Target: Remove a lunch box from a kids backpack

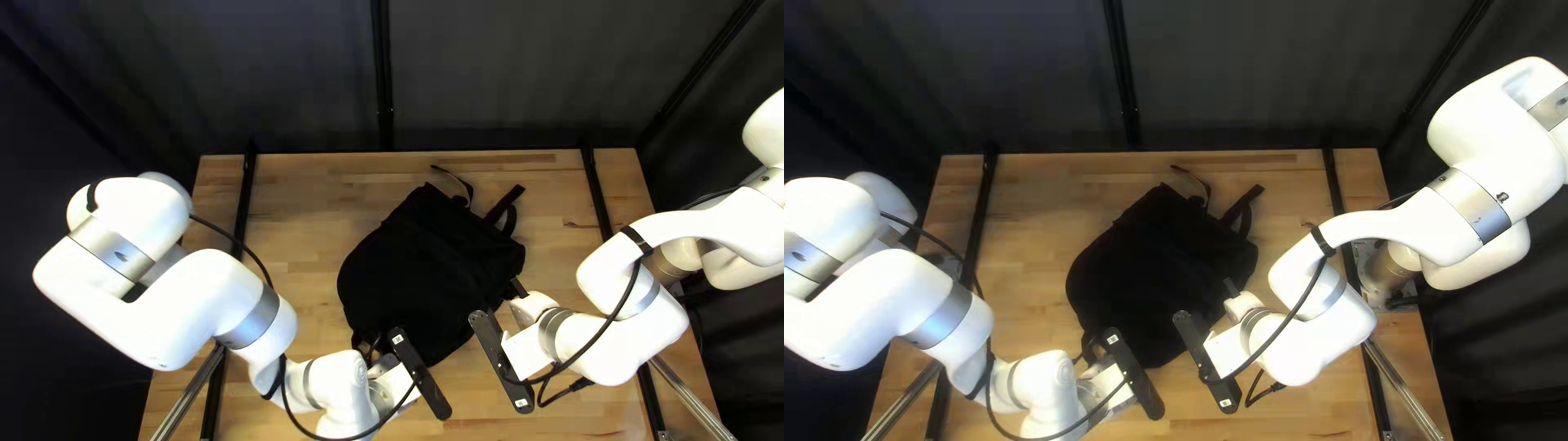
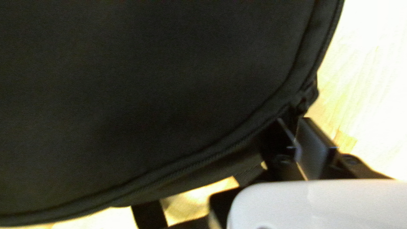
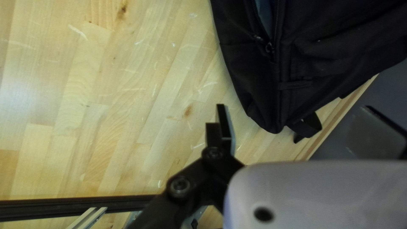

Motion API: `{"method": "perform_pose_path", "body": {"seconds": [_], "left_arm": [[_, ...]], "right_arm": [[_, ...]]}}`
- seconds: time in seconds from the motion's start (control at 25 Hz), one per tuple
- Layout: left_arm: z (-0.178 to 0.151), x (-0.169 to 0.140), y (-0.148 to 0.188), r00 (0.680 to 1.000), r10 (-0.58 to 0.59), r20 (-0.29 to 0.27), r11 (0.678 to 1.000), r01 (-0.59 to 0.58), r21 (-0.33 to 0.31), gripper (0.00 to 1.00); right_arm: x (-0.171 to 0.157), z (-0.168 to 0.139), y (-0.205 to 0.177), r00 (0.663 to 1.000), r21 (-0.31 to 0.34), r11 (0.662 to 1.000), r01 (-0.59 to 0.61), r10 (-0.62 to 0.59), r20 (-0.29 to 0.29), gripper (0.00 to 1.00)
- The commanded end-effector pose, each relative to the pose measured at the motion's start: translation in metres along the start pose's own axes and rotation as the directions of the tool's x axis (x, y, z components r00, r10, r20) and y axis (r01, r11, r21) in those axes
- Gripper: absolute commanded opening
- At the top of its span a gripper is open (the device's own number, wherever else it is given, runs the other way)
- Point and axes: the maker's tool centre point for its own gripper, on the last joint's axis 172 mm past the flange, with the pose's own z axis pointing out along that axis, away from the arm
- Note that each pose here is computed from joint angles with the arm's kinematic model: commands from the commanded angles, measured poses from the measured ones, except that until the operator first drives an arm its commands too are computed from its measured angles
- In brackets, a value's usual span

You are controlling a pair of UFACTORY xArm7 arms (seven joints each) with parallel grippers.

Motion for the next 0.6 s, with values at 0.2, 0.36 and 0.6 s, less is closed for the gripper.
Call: {"method": "perform_pose_path", "body": {"seconds": [0.2,0.36,0.6], "left_arm": [[-0.011,-0.011,-0.013,1.000,0.013,0.011,1.000,-0.013,0.010,0.00],[-0.019,-0.013,-0.024,1.000,0.020,0.014,1.000,-0.020,0.015,0.00],[-0.025,-0.013,-0.039,0.999,0.029,0.018,0.999,-0.030,0.023,0.00]], "right_arm": [[0.000,0.000,0.000,1.000,0.000,1.000,0.000,0.000,0.000,1.00],[0.000,0.000,0.000,1.000,0.000,1.000,0.000,0.000,0.000,1.00],[0.004,0.001,-0.004,0.999,-0.013,0.999,0.039,-0.039,-0.008,1.00]]}}
